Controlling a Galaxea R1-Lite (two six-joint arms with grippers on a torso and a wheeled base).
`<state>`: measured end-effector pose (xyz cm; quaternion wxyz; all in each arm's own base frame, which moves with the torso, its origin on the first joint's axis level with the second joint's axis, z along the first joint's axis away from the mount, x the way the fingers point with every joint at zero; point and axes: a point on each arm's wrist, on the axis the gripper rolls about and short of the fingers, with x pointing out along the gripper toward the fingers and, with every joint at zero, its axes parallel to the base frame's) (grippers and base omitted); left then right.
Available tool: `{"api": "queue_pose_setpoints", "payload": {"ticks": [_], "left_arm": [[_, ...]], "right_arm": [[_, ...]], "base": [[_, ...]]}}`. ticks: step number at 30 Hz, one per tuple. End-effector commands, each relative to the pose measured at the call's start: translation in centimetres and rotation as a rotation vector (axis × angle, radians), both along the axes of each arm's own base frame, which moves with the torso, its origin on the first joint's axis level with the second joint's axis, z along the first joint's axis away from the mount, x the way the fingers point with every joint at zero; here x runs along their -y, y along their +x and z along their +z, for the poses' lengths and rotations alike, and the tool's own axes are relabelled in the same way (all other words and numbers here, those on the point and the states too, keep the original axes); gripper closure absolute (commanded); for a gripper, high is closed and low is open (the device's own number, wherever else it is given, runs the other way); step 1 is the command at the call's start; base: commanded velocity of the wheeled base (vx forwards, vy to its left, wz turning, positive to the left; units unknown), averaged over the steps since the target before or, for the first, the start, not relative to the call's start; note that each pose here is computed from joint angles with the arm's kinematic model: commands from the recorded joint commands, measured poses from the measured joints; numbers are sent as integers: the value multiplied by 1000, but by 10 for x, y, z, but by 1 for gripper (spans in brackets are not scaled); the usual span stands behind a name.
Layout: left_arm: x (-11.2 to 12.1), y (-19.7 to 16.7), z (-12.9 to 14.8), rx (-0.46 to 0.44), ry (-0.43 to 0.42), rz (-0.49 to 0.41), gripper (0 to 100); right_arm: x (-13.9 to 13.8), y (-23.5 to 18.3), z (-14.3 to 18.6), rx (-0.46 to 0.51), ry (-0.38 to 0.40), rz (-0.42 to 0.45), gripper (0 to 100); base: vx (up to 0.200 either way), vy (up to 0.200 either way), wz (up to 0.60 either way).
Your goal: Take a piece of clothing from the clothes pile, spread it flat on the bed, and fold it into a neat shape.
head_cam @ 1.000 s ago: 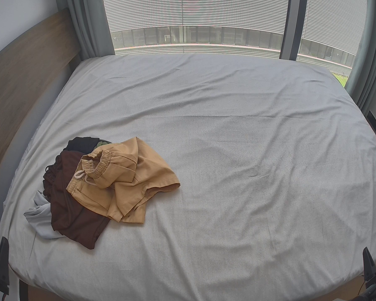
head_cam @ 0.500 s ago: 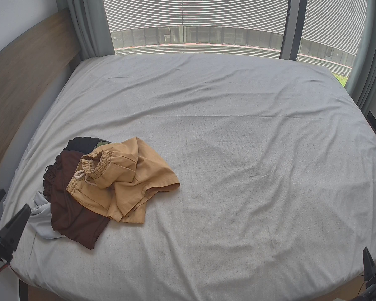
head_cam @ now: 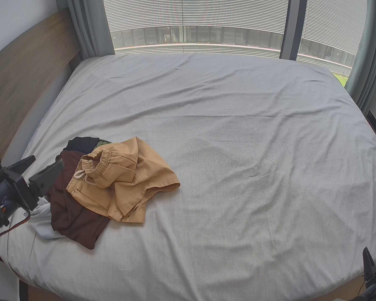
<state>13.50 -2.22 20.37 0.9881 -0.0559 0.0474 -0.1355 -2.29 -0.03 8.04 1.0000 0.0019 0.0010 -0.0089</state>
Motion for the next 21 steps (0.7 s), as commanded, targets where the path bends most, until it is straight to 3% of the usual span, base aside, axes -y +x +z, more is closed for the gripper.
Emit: {"api": "queue_pose_setpoints", "payload": {"ticks": [1, 6, 21], "left_arm": [[2, 29, -9, -85, 1, 7, 0], [-1, 44, -16, -146, -45, 42, 0], [-8, 76, -35, -251, -82, 19, 0]], "right_arm": [[0, 0, -5, 1, 1, -1, 0], [0, 0, -5, 1, 1, -1, 0], [0, 0, -5, 1, 4, 1, 0]], "base": [[0, 0, 0], [0, 0, 0], [0, 0, 0]]}}
